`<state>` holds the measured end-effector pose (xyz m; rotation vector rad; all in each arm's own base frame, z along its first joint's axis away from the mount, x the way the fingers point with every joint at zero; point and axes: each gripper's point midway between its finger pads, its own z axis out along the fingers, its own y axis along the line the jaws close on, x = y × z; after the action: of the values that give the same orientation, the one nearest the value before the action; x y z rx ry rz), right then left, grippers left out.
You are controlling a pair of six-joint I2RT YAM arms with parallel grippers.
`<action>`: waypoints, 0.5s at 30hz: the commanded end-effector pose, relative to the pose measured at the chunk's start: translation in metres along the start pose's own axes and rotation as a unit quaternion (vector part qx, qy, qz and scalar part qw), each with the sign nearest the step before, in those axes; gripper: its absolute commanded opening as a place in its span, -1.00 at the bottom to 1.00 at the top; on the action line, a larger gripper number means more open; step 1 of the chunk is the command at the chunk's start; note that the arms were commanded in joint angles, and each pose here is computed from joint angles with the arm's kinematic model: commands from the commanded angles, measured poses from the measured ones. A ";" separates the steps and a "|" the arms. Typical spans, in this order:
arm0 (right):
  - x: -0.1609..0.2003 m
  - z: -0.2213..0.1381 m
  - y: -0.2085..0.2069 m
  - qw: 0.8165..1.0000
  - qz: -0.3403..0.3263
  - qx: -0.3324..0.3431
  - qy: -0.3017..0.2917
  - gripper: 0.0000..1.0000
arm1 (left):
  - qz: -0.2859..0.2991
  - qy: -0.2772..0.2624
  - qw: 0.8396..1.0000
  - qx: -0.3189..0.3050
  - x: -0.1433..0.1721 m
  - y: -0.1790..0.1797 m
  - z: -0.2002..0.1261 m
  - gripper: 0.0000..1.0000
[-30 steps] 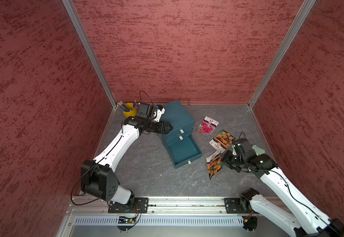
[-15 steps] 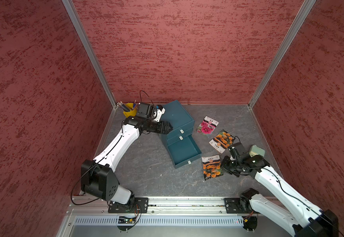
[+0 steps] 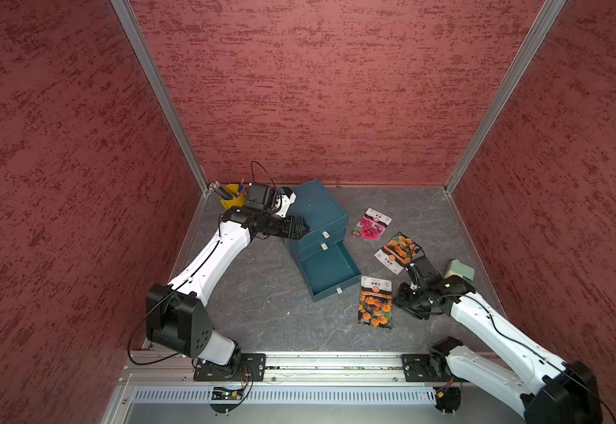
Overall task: Take the seed bags out of the drawer
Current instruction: Place the seed packet at the center of the board.
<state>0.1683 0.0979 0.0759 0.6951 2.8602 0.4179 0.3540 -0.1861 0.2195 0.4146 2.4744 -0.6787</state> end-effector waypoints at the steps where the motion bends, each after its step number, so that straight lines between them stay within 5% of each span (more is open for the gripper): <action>1: -0.012 -0.012 0.018 0.998 -0.037 -0.024 -0.035 0.07 | 0.013 0.063 0.998 0.001 0.030 -0.002 0.015 0.88; 15: 0.018 -0.011 0.111 0.960 -0.233 -0.103 -0.117 0.79 | 0.013 0.071 0.997 -0.001 0.033 -0.001 0.018 0.88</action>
<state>0.1776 0.1788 0.1012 0.0790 2.7286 0.4927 0.3538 -0.1863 0.2194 0.4166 2.4779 -0.6711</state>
